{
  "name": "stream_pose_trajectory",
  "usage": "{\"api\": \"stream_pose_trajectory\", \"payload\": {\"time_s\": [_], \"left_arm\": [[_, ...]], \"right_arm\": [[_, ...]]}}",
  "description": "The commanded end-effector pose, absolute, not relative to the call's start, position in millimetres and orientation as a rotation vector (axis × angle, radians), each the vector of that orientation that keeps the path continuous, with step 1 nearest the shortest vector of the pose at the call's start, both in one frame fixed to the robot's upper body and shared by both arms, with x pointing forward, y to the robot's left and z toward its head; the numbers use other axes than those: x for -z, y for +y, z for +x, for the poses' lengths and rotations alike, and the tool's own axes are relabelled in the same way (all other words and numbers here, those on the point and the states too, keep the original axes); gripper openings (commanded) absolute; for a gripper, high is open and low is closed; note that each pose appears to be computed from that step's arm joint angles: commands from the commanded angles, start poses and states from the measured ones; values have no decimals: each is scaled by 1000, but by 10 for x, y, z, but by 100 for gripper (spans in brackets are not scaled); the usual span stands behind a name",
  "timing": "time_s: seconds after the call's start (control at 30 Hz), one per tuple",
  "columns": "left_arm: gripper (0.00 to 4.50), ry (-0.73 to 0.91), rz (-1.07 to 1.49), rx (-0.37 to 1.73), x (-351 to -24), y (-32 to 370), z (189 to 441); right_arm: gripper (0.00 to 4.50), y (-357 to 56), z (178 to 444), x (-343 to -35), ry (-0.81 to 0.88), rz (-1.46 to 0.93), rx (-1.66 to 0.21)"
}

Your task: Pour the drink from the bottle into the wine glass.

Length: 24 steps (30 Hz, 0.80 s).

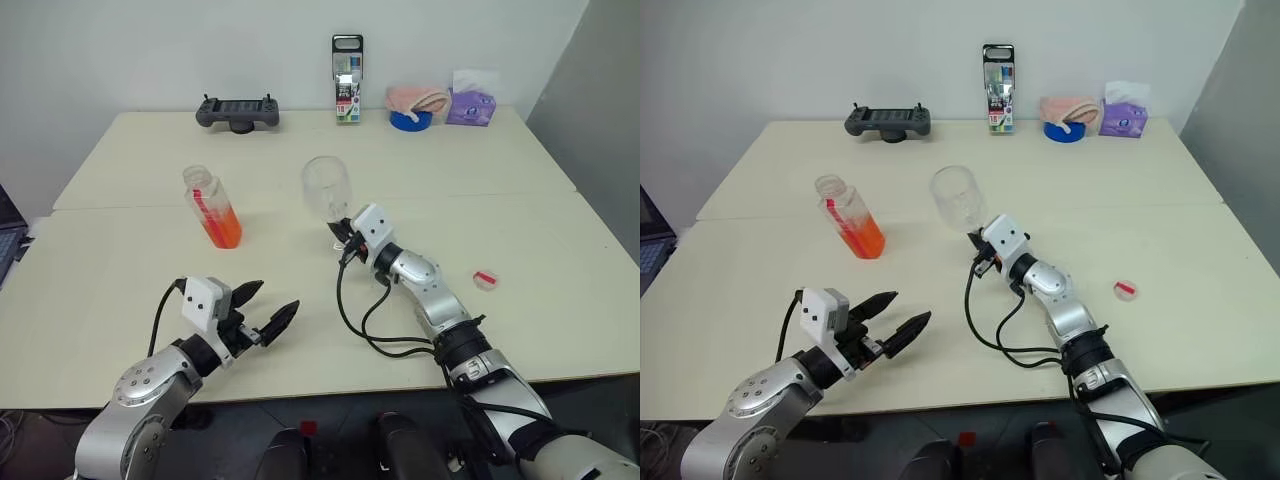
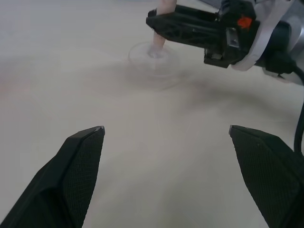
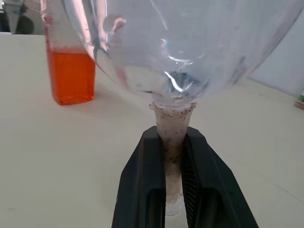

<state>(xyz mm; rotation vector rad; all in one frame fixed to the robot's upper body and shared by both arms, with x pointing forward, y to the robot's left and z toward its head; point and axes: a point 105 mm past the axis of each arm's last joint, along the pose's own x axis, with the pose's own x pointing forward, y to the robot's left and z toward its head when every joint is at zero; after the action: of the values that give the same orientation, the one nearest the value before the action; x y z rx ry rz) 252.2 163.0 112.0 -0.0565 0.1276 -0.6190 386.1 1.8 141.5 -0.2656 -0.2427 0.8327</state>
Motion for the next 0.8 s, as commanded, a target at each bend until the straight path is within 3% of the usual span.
{"api": "stream_pose_trajectory", "payload": {"time_s": [0.03, 0.33, 0.8], "left_arm": [[450, 111, -61, 635, -1167, 1644, 2483], [450, 114, -50, 625, -1169, 1693, 2522], [450, 112, -48, 632, -1166, 1661, 2572]], "right_arm": [[15, 127, 3761, -1575, -334, -302, -873], [15, 19, 3822, -1454, -275, -181, -805], [15, -171, 3751, -686, 35, -170, -793]]}}
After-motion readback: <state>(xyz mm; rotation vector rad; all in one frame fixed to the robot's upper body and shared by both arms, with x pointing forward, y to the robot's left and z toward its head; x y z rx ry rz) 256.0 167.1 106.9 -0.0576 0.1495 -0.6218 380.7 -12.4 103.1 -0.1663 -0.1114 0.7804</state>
